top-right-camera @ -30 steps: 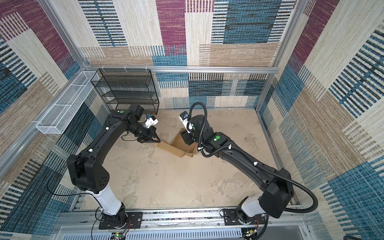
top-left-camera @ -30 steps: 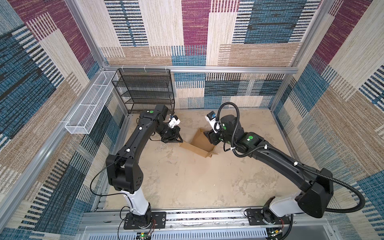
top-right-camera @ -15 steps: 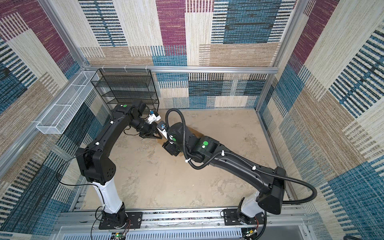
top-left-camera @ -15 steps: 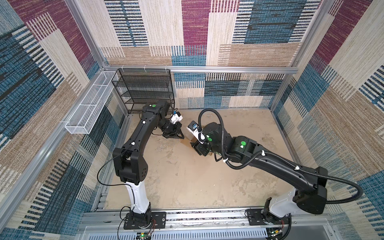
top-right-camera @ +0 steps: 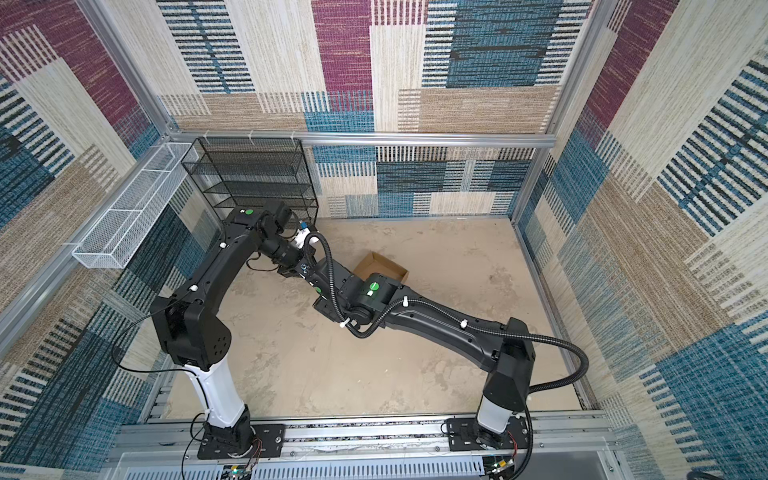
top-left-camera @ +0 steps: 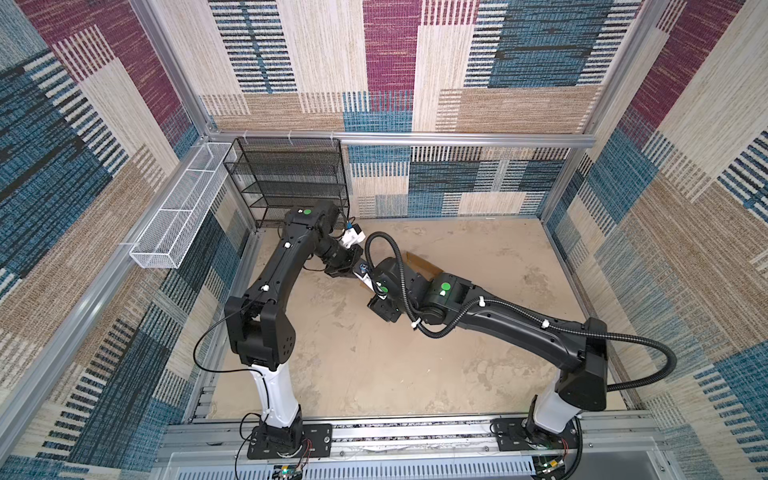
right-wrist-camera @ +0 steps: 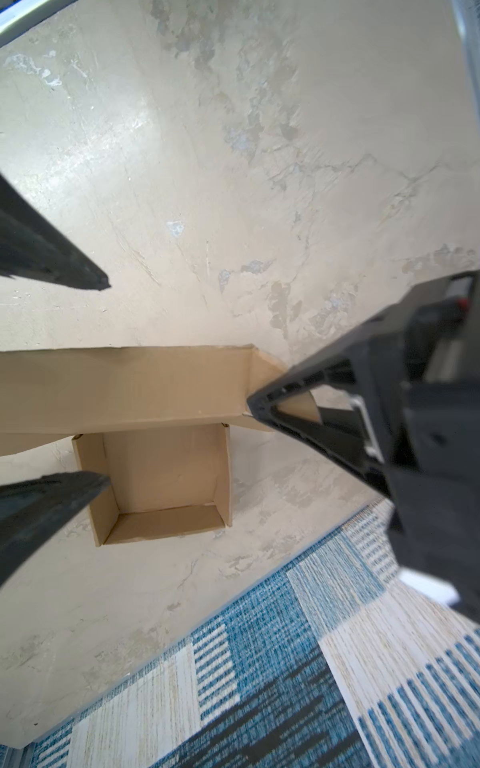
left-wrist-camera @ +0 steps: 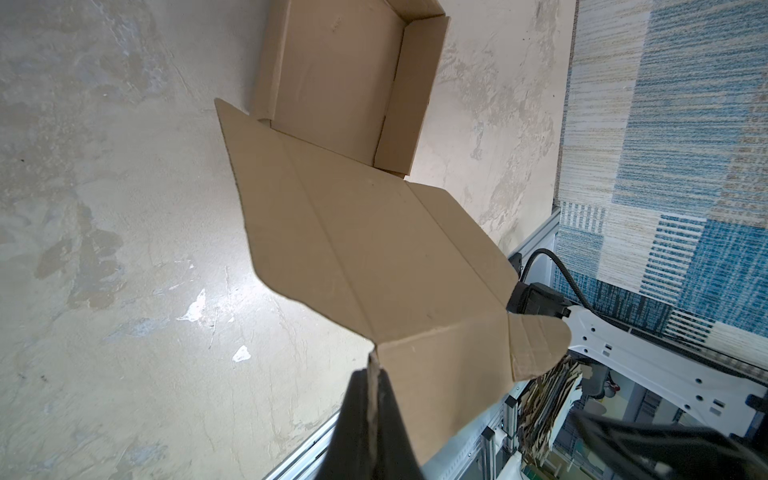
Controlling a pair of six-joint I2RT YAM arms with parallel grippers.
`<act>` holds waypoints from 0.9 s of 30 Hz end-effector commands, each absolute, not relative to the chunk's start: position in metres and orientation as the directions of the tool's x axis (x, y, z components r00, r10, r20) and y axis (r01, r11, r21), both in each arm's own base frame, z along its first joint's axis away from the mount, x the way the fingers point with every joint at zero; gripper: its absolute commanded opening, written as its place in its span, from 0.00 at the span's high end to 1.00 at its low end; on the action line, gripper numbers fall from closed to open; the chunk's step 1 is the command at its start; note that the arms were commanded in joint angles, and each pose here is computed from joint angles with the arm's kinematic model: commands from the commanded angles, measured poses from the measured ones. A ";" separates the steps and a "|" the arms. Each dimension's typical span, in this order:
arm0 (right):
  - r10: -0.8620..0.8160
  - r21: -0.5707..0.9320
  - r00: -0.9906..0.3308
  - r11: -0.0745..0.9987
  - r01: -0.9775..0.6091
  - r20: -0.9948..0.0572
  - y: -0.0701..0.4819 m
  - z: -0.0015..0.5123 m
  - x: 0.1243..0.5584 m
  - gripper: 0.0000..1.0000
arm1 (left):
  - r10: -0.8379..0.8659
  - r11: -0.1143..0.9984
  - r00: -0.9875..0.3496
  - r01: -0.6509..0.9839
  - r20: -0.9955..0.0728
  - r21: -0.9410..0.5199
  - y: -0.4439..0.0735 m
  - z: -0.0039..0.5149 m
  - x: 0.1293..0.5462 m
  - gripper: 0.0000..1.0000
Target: Fold the paper box
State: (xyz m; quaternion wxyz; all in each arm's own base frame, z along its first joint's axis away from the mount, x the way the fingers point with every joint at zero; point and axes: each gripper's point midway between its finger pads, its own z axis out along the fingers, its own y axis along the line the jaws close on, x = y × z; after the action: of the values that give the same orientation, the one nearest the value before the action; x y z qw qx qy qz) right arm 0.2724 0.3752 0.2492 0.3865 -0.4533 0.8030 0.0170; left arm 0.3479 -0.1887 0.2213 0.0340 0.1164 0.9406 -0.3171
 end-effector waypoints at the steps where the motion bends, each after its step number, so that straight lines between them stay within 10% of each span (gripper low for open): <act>1: -0.717 -0.322 -0.306 0.595 -0.736 -0.626 0.375 0.243 0.273 0.30 | 0.212 0.764 -0.965 0.262 -0.154 -0.589 -0.188 0.225 0.346 1.00; 16: -0.769 -0.452 -0.325 0.602 -0.658 -0.551 0.365 0.217 0.293 0.43 | 0.203 0.763 -0.967 0.255 -0.154 -0.594 -0.188 0.224 0.344 1.00; 27: -0.760 -0.447 -0.305 0.603 -0.660 -0.574 0.368 0.228 0.293 0.64 | 0.190 0.769 -0.966 0.257 -0.175 -0.586 -0.186 0.230 0.346 0.79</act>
State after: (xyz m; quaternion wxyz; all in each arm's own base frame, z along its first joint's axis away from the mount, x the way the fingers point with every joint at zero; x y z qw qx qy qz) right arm 0.2907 0.3663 0.2191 0.3773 -0.4459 0.8090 -0.0660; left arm 0.3440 -0.1870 0.2232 0.0384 0.1164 0.9403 -0.3176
